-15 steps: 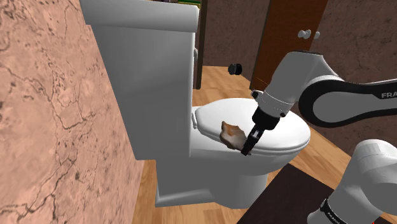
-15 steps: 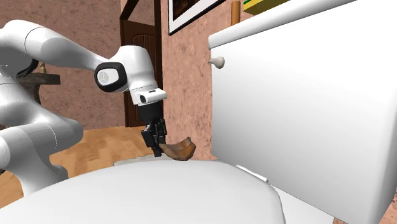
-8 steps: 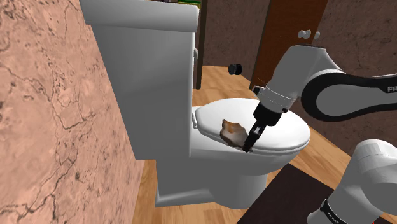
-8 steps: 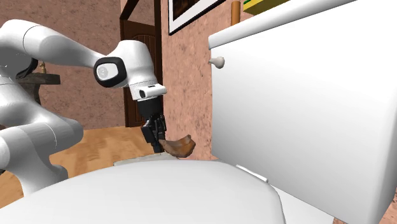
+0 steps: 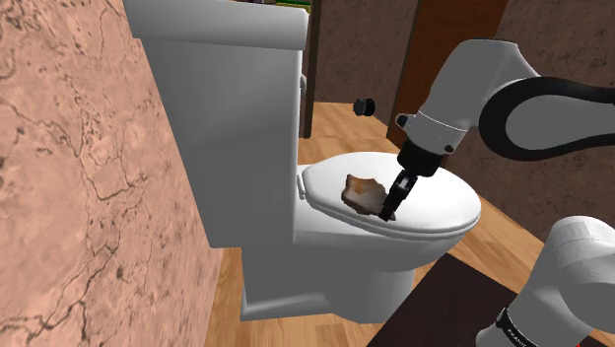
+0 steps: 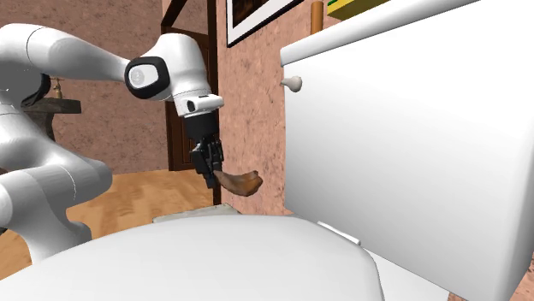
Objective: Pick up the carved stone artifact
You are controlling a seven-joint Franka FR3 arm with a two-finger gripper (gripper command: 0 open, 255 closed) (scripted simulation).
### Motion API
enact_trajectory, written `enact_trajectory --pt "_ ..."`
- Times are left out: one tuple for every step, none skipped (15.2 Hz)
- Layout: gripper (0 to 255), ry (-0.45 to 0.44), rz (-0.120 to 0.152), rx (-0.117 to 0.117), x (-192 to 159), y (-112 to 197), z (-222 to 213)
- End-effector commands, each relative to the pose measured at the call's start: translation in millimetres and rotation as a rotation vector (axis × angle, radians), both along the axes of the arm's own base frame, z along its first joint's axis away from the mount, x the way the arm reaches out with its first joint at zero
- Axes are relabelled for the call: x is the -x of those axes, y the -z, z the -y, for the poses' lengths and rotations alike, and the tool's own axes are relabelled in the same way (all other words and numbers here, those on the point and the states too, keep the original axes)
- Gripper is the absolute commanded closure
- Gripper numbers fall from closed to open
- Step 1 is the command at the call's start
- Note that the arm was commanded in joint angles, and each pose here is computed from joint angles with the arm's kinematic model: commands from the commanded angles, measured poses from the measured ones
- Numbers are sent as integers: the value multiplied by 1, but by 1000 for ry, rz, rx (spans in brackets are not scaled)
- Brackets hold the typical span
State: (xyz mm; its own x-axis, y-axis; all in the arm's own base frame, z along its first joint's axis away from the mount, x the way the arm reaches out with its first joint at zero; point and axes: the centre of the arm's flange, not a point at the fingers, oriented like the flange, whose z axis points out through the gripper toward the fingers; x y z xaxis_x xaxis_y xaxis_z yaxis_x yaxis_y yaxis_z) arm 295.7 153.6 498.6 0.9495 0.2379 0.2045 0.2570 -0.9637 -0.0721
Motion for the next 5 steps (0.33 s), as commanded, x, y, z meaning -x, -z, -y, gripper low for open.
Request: enact_trajectory --pt "255 0 0 0 0 -11 0" --pt "255 0 0 0 0 -17 0" --pt "255 0 0 0 0 -22 0" --pt "255 0 0 0 0 -23 0" --pt "255 0 0 0 0 -23 0"
